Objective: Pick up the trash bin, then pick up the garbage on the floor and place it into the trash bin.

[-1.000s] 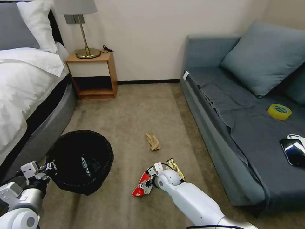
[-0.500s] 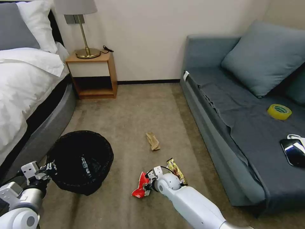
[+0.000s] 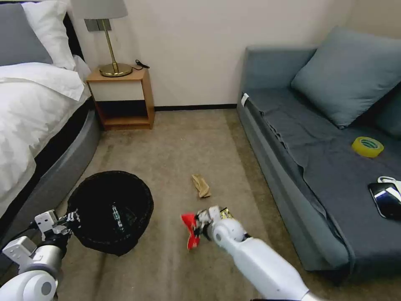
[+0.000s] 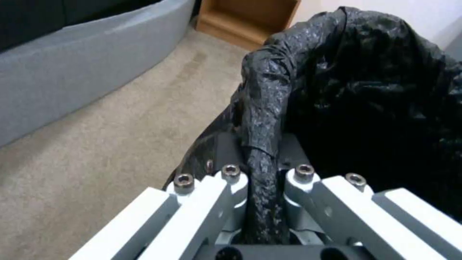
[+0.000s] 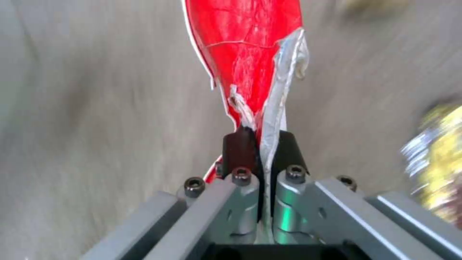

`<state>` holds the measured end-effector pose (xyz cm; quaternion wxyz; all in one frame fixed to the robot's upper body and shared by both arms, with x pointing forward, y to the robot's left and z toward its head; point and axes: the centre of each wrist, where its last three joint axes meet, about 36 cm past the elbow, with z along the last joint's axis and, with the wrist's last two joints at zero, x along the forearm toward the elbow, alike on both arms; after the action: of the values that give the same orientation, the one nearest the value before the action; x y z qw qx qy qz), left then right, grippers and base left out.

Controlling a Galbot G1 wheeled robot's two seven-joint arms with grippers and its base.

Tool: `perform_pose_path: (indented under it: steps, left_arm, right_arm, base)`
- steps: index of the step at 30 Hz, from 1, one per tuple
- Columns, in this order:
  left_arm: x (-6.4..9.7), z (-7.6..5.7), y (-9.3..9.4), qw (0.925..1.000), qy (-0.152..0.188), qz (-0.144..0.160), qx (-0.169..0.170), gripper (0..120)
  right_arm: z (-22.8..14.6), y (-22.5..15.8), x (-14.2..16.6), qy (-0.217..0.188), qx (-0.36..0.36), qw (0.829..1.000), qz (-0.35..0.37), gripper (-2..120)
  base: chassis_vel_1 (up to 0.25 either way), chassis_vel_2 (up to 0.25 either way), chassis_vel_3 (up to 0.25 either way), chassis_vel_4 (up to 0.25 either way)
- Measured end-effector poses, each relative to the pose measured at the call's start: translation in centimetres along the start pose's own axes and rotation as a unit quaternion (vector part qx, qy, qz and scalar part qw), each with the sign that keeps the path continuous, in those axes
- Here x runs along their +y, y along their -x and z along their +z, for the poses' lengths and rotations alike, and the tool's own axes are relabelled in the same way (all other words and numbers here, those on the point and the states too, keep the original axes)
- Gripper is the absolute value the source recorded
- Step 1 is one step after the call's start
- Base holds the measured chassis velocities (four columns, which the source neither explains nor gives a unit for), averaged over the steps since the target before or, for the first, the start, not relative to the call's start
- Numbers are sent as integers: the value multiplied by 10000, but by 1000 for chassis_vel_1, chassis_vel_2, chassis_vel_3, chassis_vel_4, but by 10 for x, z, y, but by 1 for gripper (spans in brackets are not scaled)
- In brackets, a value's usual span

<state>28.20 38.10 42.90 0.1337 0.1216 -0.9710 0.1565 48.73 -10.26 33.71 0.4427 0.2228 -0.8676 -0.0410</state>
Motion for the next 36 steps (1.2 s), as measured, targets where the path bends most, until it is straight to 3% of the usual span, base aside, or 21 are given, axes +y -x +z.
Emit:
perform_pose_path:
  steps: [8, 12, 13, 20, 26, 36]
  left_arm:
    - [-6, 6, 1, 10000, 20, 51, 66, 4]
    - [-18, 13, 4, 9997, 62, 182, 170, 4]
    - [-18, 13, 4, 9997, 62, 182, 170, 4]
    - [-45, 25, 13, 9981, 164, 477, 344, 4]
    - [-55, 28, 16, 9971, 186, 614, 414, 4]
    - [-67, 33, 17, 9941, 270, 901, 541, 4]
  right_arm:
    - [-48, -72, -16, 64, -1002, 9948, -173, 0]
    - [-75, -148, -7, -152, -1899, 9802, -542, 0]
    - [-75, -148, -7, -152, -1899, 9802, -542, 0]
    - [-81, -244, 48, -832, -2450, 9530, -1578, 0]
    - [-72, -243, 71, -1154, -2237, 9491, -1892, 0]
    - [-67, -193, 108, -1602, -1637, 9473, -2242, 0]
  base:
    - [0, 0, 0, 0]
    - [0, 0, 0, 0]
    - [0, 0, 0, 0]
    - [0, 0, 0, 0]
    - [0, 0, 0, 0]
    - [0, 0, 0, 0]
